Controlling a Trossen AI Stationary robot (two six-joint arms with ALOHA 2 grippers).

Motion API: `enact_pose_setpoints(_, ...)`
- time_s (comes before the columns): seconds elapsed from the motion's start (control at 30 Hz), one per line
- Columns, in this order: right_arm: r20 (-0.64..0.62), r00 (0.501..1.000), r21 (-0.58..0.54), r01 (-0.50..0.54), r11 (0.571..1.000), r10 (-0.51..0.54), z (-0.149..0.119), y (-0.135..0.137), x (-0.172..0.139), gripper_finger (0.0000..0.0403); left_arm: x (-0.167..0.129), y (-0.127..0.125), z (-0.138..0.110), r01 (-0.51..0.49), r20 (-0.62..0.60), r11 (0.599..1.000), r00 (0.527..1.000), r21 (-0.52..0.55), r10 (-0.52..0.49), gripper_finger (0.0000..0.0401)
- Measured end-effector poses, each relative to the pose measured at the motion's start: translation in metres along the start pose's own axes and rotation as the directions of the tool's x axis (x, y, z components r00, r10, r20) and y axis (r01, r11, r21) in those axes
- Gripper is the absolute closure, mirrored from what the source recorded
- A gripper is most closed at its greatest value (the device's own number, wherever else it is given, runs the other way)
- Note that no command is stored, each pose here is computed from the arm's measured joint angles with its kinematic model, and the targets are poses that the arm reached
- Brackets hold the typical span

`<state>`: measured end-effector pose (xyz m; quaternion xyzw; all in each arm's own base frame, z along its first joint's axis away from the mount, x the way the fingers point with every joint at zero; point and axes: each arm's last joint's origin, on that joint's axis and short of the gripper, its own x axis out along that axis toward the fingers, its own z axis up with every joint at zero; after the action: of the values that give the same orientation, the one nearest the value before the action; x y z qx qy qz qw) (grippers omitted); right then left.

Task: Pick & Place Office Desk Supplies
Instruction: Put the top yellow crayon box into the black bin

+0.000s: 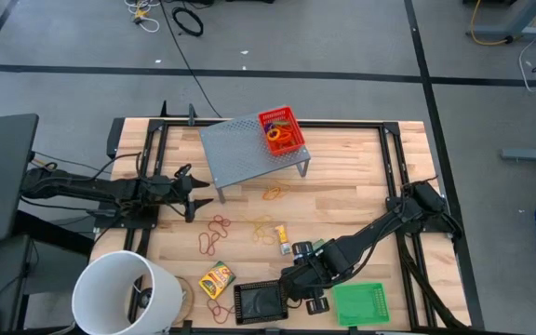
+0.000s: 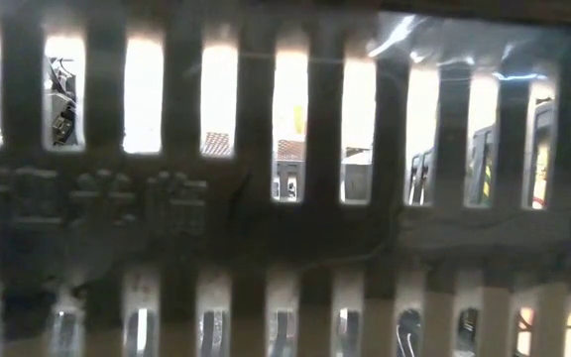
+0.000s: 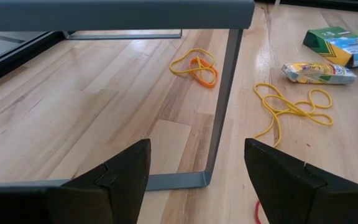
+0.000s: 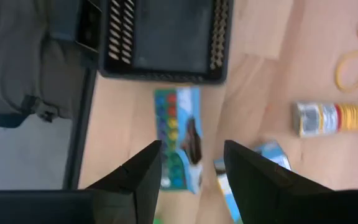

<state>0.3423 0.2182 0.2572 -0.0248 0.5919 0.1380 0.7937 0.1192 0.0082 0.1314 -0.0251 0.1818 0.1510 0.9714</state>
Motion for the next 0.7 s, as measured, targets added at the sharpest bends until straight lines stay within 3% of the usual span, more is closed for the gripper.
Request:
enact_pose_setpoints(0.3, 0.019, 1.0, -0.007, -0.011, 1.0, 0.011, 0.002, 0.0, 0.003, 0.0224, 0.0, 0.0, 0.0, 0.0, 0.0, 1.0, 1.0, 0.001, 0.0, 0.0139)
enact_pose_setpoints(0.7, -0.047, 0.999, -0.009, -0.018, 1.0, 0.017, 0.0, 0.002, 0.023, 0.0224, 0.0, 0.0, 0.0, -0.001, 0.001, 1.0, 1.0, 0.0, 0.001, 0.0139)
